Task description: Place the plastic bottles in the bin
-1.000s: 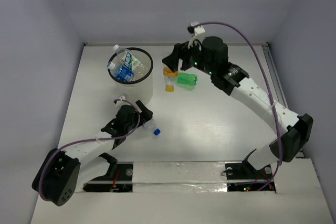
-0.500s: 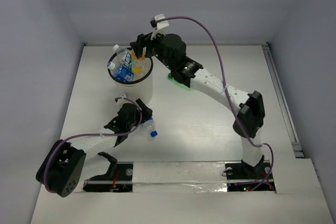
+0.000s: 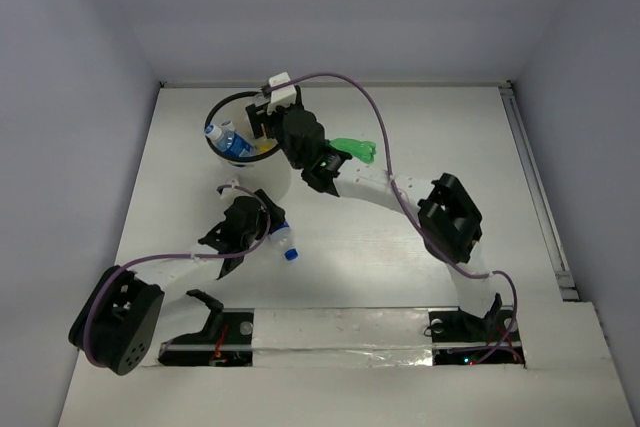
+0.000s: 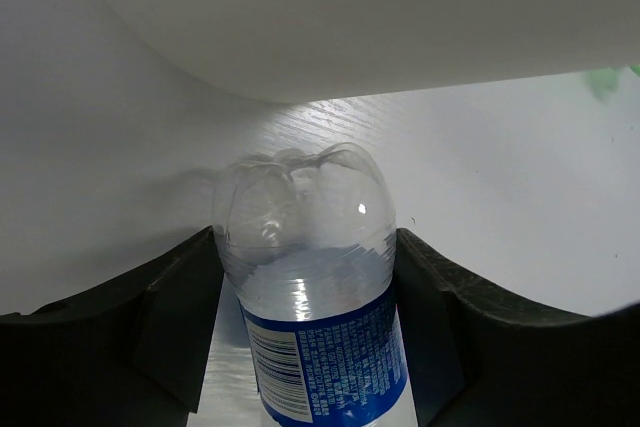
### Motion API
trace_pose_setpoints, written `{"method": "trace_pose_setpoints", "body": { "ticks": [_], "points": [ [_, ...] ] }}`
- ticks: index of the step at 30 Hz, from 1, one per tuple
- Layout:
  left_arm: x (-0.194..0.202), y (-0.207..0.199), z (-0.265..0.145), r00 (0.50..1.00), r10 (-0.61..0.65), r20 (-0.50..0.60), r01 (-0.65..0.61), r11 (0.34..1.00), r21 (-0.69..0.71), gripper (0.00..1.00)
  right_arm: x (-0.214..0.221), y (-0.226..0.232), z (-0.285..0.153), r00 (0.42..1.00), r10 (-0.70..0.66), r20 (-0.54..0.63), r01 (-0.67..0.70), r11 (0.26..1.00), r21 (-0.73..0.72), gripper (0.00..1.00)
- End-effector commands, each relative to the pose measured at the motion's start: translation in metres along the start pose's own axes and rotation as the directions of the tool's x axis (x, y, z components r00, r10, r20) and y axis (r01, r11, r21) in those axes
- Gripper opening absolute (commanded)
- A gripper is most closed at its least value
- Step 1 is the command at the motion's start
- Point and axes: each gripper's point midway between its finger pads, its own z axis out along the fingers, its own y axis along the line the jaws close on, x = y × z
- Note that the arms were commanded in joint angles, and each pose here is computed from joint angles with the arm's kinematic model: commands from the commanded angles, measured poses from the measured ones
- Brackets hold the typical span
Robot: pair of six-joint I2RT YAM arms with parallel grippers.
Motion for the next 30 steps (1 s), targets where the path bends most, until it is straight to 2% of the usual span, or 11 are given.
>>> {"method": "trace_pose_setpoints", "body": {
  "ticks": [1,3,4,7,12,16,18,21,22,24,30],
  "points": [
    [-0.009,-0.006,-0.001,0.999,0.004,0.033,-0.004,1.0,0.012,0.5,-0.082,-0.014,-0.014,0.979,0.078,0.189,-0.084,0.996,0.025,0.48],
    [-0.009,-0.006,-0.001,0.999,0.0,0.035,-0.001,1.0,0.012,0.49,-0.084,-0.009,-0.02,0.979,0.084,0.186,-0.082,0.996,-0.02,0.57],
    [-0.01,-0.006,-0.002,0.999,-0.001,0.039,0.0,1.0,0.014,0.47,-0.083,-0.004,-0.023,0.98,0.089,0.178,-0.084,0.996,-0.034,0.69],
    [-0.009,-0.007,-0.003,0.999,-0.01,0.038,0.009,1.0,0.02,0.45,-0.078,-0.002,-0.029,0.983,0.11,0.149,-0.102,0.993,-0.058,0.87],
    [-0.012,-0.01,-0.008,0.999,-0.02,0.04,0.019,0.999,0.039,0.41,-0.093,0.01,-0.04,0.985,0.118,0.125,-0.097,0.982,-0.159,0.95],
    [-0.022,-0.015,-0.018,0.997,-0.024,0.076,0.021,0.998,0.052,0.38,-0.096,0.013,-0.041,0.989,0.106,0.105,-0.087,0.98,-0.179,0.95],
    [-0.023,-0.016,-0.023,0.997,-0.019,0.078,0.015,0.999,0.047,0.38,-0.097,0.009,-0.046,0.988,0.121,0.1,-0.102,0.98,-0.17,0.91],
    [-0.031,-0.036,-0.042,0.995,-0.003,0.102,-0.007,0.996,0.093,0.37,-0.102,-0.009,-0.058,0.988,0.122,0.091,-0.109,0.984,-0.139,0.65],
    [-0.039,-0.046,-0.051,0.992,-0.012,0.126,-0.004,0.992,0.124,0.37,-0.102,-0.014,-0.061,0.987,0.141,0.081,-0.129,0.982,-0.141,0.48],
    [-0.057,-0.064,-0.069,0.986,-0.013,0.168,-0.011,0.989,0.145,0.37,-0.09,-0.02,-0.07,0.987,0.16,0.029,-0.153,0.973,-0.174,0.43],
    [-0.145,-0.116,-0.131,0.925,-0.089,0.371,-0.003,0.971,0.24,0.37,-0.104,-0.078,-0.112,0.97,0.243,0.025,-0.239,0.966,-0.101,0.43]
  ]
}}
